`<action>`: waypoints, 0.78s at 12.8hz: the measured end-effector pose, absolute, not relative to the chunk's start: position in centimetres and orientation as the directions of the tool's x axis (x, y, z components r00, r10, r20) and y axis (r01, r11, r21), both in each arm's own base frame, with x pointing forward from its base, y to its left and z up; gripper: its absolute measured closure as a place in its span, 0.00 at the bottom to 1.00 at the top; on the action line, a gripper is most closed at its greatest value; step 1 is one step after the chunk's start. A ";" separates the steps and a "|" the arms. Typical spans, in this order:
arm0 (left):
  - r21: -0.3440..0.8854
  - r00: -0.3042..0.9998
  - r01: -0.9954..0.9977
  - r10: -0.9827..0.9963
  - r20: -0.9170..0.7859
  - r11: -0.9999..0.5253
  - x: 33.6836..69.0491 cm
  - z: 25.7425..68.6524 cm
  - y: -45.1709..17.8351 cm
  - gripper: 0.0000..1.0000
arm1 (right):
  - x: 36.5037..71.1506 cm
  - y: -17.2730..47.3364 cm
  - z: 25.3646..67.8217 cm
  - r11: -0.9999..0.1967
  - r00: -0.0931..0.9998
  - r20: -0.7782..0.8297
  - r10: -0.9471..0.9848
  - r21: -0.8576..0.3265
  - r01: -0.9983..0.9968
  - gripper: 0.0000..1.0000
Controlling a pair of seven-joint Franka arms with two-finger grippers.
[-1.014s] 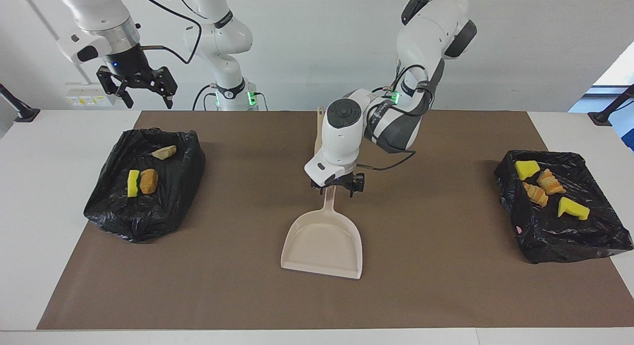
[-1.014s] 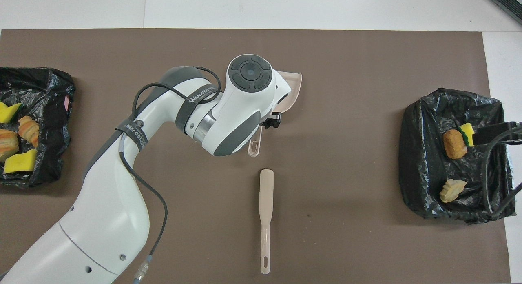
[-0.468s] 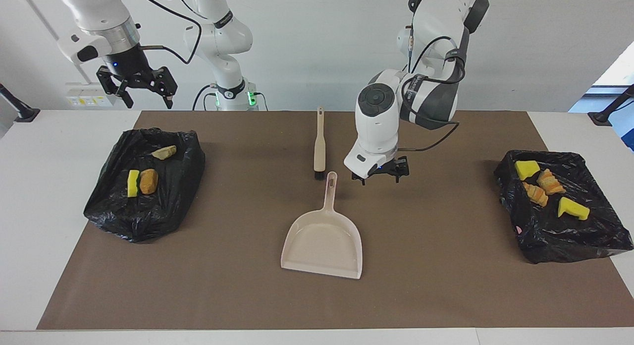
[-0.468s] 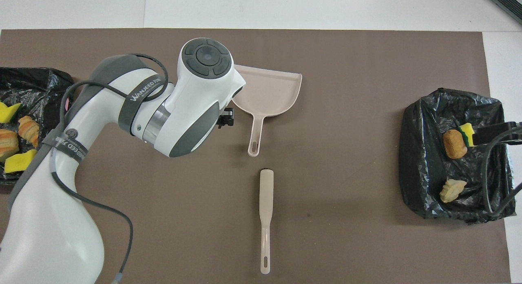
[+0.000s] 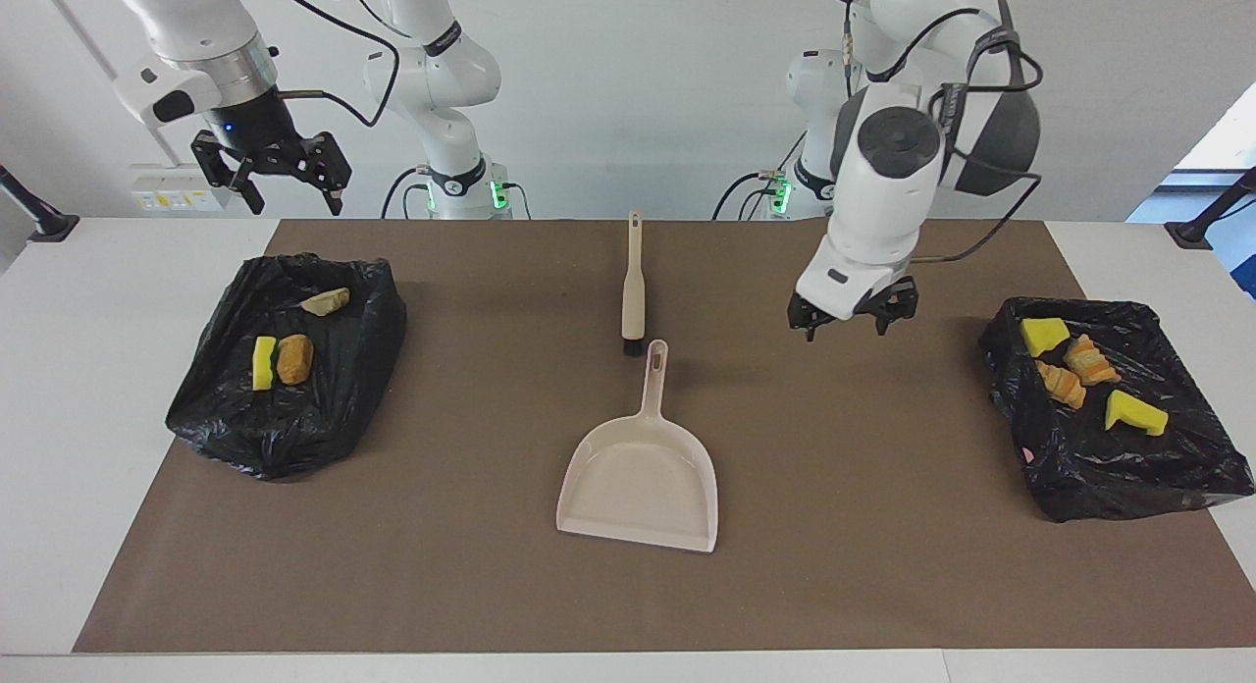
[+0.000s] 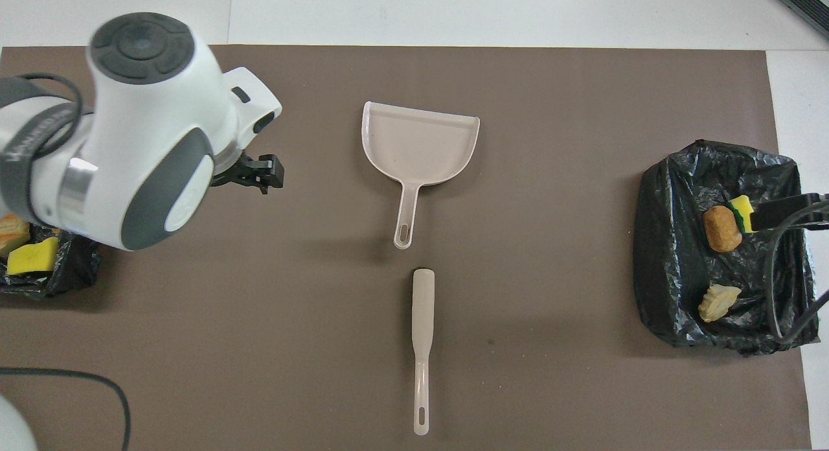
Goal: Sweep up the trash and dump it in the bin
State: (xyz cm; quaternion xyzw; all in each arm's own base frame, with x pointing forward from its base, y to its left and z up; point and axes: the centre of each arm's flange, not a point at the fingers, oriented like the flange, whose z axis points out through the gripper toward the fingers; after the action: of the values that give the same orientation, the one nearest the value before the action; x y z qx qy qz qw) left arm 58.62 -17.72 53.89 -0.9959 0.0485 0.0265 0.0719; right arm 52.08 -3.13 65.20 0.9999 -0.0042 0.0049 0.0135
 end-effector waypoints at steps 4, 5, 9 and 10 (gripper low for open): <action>-0.123 0.985 -0.173 -0.169 -0.041 -0.977 57.3 58.3 -9.0 0.00 | 52.1 -3.1 65.2 -1.000 1.000 0.010 -0.008 0.027 -0.008 0.00; -0.121 0.983 -0.182 -0.179 -0.033 -0.976 57.1 59.1 -7.1 0.00 | 52.1 -3.1 65.2 -1.000 1.000 0.010 -0.008 0.027 -0.008 0.00; -0.120 0.983 -0.182 -0.184 0.012 -0.976 55.3 63.0 -2.7 0.00 | 52.1 -3.1 65.2 -1.000 1.000 0.010 -0.008 0.027 -0.008 0.00; -0.121 0.983 -0.180 -0.184 0.024 -0.976 54.8 63.8 -2.7 0.00 | 52.1 -3.1 65.2 -1.000 1.000 0.010 -0.008 0.027 -0.008 0.00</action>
State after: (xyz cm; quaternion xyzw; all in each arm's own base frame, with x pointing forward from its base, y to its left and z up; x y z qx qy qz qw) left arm 54.79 -2.67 63.84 -0.9939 0.0916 -0.0174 0.0592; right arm 52.08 -3.13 65.20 0.9999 -0.0042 0.0049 0.0134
